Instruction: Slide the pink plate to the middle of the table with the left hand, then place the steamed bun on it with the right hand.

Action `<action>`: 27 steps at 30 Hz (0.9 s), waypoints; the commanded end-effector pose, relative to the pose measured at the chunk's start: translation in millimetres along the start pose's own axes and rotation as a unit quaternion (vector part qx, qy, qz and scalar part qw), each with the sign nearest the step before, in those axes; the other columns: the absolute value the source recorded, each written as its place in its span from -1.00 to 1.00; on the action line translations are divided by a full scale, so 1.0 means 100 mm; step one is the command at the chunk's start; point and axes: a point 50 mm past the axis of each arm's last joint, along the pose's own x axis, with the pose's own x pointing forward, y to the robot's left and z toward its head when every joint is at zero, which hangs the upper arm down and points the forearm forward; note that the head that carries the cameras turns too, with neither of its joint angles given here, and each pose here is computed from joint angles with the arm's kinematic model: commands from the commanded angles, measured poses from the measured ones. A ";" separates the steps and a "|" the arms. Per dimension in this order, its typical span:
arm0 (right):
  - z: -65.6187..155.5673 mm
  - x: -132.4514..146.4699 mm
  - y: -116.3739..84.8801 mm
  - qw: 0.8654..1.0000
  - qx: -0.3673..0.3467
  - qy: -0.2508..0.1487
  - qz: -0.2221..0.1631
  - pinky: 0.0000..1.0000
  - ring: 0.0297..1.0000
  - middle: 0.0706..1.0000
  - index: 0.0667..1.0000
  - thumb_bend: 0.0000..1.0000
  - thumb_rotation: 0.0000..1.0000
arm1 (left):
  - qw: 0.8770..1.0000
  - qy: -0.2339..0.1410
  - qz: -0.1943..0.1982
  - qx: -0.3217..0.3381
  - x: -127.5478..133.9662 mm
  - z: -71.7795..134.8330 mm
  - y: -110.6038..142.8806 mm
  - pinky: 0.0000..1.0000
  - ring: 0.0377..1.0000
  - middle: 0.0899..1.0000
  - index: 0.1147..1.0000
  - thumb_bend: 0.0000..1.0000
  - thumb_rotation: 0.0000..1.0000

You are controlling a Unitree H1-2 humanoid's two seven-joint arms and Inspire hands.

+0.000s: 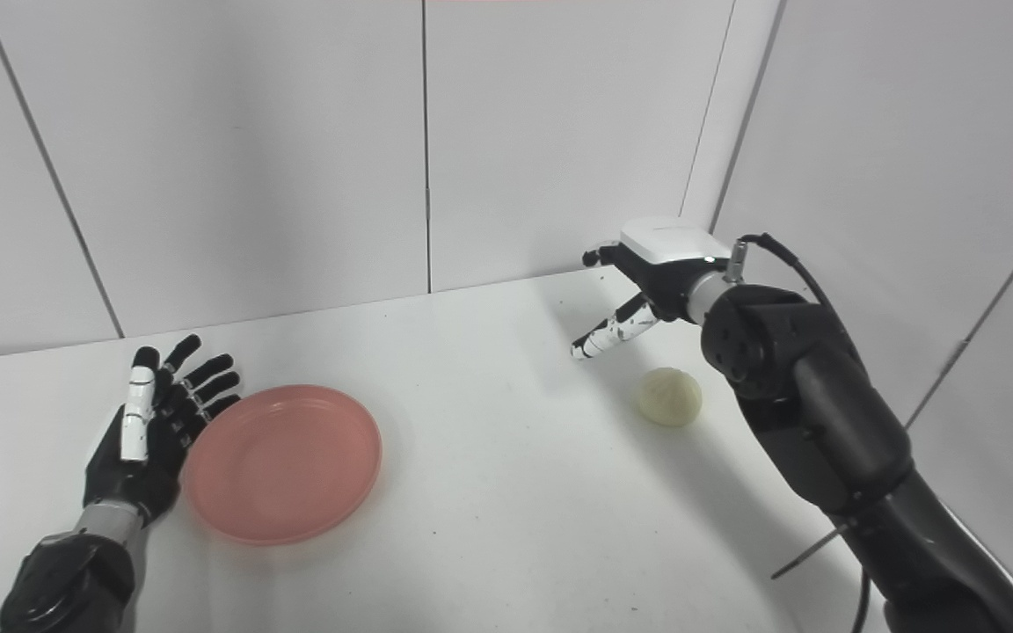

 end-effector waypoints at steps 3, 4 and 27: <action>-0.16 -0.01 -0.14 0.999 -0.028 0.001 -0.029 0.23 0.63 0.70 0.62 1.00 -0.02 | 0.999 0.048 0.009 -0.005 -0.06 -0.22 0.03 0.48 0.54 0.53 0.76 0.35 0.90; -0.18 0.00 -0.12 0.999 -0.029 0.001 -0.029 0.23 0.63 0.70 0.62 1.00 -0.05 | 0.999 0.049 0.009 -0.005 -0.05 -0.22 0.03 0.46 0.53 0.52 0.74 0.36 0.89; -0.74 0.29 0.26 0.996 -0.024 0.080 0.001 0.26 0.60 0.70 0.63 1.00 -0.01 | 0.998 0.058 -0.004 -0.003 -0.04 -0.26 0.05 0.47 0.53 0.51 0.76 0.42 0.87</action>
